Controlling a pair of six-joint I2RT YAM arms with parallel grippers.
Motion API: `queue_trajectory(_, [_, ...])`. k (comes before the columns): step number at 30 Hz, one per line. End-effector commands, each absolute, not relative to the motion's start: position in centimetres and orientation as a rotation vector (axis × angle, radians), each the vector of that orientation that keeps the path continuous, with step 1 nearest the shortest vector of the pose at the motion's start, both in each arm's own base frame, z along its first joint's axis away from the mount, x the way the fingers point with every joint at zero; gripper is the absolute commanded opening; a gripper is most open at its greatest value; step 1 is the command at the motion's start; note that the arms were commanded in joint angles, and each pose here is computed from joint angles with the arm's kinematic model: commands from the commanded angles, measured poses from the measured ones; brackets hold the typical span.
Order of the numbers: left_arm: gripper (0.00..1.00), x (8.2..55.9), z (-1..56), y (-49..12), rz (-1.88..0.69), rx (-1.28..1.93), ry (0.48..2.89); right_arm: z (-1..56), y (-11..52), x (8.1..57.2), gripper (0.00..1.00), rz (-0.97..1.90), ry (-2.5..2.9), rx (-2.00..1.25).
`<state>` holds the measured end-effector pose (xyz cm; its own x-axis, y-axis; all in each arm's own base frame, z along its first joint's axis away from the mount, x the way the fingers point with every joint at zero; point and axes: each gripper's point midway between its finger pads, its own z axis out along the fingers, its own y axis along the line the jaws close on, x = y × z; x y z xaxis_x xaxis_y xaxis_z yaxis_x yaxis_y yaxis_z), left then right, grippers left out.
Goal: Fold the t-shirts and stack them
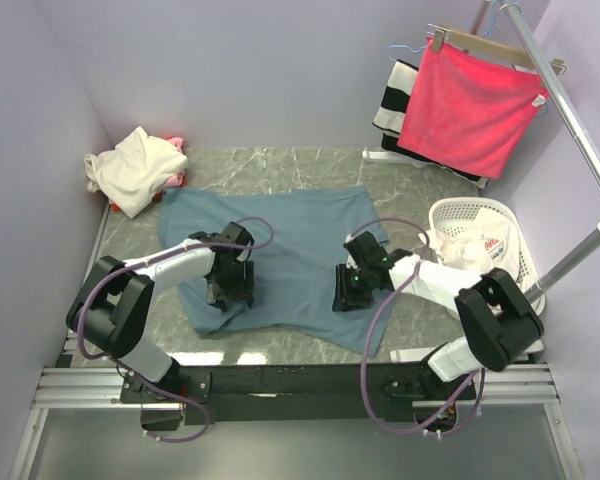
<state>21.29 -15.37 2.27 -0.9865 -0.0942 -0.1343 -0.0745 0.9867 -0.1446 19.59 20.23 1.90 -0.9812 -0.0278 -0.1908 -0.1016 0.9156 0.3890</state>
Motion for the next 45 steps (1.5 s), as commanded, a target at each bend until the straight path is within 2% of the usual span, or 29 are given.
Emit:
queue_trajectory(1, [0.71,15.5,1.4,-15.6,-0.161,-0.162,3.154,0.4,18.1,13.6,0.41,0.501,3.042,0.003])
queue_trajectory(4, [0.7,11.9,0.7,-15.3,-0.09,-0.131,3.241,1.3,17.2,11.5,0.41,0.465,3.057,0.043])
queue_trajectory(7, [0.7,9.5,1.1,-15.9,-0.122,-0.108,3.292,3.3,16.2,11.6,0.43,0.406,3.002,0.07])
queue_trajectory(9, [0.72,10.3,1.5,-15.6,-0.082,-0.074,3.241,6.4,17.0,13.9,0.46,0.452,2.872,0.047])
queue_trajectory(12, [0.76,14.4,3.5,-16.5,-0.032,-0.018,3.123,11.1,17.0,20.2,0.52,0.376,2.623,0.074])
queue_trajectory(13, [0.81,18.0,5.3,-17.3,-0.003,-0.011,3.002,12.2,16.3,22.4,0.52,0.316,2.558,0.103])
queue_trajectory(17, [0.85,27.1,8.4,-17.9,0.027,-0.045,2.785,14.0,13.5,31.6,0.55,0.205,2.444,0.242])
queue_trajectory(21, [0.86,36.2,12.3,-11.9,-0.012,-0.309,2.557,14.8,10.9,38.4,0.55,0.143,2.387,0.31])
queue_trajectory(25, [0.88,40.9,13.5,-5.7,-0.171,-0.562,2.384,13.0,10.3,43.8,0.55,0.206,2.415,0.326])
queue_trajectory(29, [0.87,42.7,12.9,-2.3,-0.147,-0.674,2.345,9.5,10.4,48.0,0.54,0.252,2.469,0.312])
queue_trajectory(33, [0.86,42.0,11.0,-0.7,-0.134,-0.755,2.362,8.2,10.2,50.0,0.54,0.308,2.471,0.307])
queue_trajectory(45, [0.86,38.8,6.7,3.7,-0.099,-0.919,2.392,5.1,11.9,51.5,0.54,0.525,2.52,0.203])
